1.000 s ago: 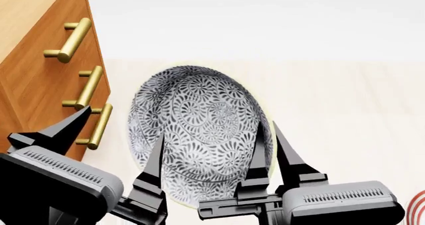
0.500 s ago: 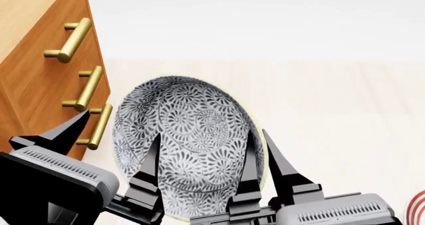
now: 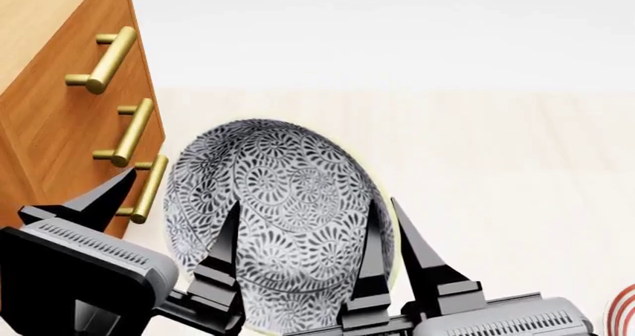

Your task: Put the bowl on top of the cabinet.

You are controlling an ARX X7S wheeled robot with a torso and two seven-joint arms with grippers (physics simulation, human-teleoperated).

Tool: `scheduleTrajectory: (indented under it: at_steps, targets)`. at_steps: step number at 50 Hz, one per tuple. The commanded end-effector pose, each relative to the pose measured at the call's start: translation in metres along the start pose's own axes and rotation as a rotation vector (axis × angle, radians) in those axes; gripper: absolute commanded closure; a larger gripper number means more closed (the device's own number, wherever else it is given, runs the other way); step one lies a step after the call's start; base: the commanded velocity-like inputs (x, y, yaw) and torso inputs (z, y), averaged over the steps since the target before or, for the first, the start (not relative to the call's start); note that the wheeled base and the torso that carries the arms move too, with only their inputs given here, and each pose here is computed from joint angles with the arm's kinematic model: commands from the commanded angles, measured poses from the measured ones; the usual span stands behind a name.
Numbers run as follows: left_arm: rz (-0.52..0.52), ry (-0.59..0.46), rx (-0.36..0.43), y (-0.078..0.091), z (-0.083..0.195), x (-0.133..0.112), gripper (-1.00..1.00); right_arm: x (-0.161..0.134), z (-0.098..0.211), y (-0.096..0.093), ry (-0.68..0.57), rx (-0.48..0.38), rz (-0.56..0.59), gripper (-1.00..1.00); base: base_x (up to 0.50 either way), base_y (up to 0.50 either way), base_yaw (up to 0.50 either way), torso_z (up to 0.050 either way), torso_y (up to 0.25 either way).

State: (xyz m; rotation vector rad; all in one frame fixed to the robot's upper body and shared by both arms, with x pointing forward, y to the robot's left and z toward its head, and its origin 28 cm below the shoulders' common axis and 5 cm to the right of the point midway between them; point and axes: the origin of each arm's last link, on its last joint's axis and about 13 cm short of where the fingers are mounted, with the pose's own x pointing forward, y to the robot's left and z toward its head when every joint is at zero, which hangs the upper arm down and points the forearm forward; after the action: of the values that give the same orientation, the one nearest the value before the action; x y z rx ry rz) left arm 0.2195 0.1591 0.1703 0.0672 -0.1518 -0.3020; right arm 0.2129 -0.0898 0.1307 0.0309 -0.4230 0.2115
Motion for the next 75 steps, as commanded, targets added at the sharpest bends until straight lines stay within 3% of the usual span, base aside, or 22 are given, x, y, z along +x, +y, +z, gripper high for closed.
scheduleTrajectory:
  at_steps: [1,30,31,75]
  targets:
    - [0.002,0.003,-0.002,0.0006,-0.0018,0.0009,-1.0,-0.001,0.0033,0.0003,-0.027,-0.01,0.008,1.0,0.0,0.0,0.0,0.0,0.0]
    - [0.004,0.015,-0.001,0.0031,-0.0064,0.0027,-1.0,-0.0026,0.0033,-0.0004,-0.029,-0.012,0.003,1.0,0.0,0.0,0.0,0.0,0.0]
    - [0.01,0.015,-0.001,0.0031,-0.0065,0.0027,1.0,-0.0026,0.0032,-0.0004,-0.028,-0.012,0.003,1.0,0.0,0.0,0.0,0.0,0.0]
    - [0.019,0.017,0.006,0.0033,-0.0077,-0.001,1.0,-0.0015,0.0029,0.0003,-0.023,-0.016,-0.006,1.0,0.0,0.0,0.0,0.0,0.0]
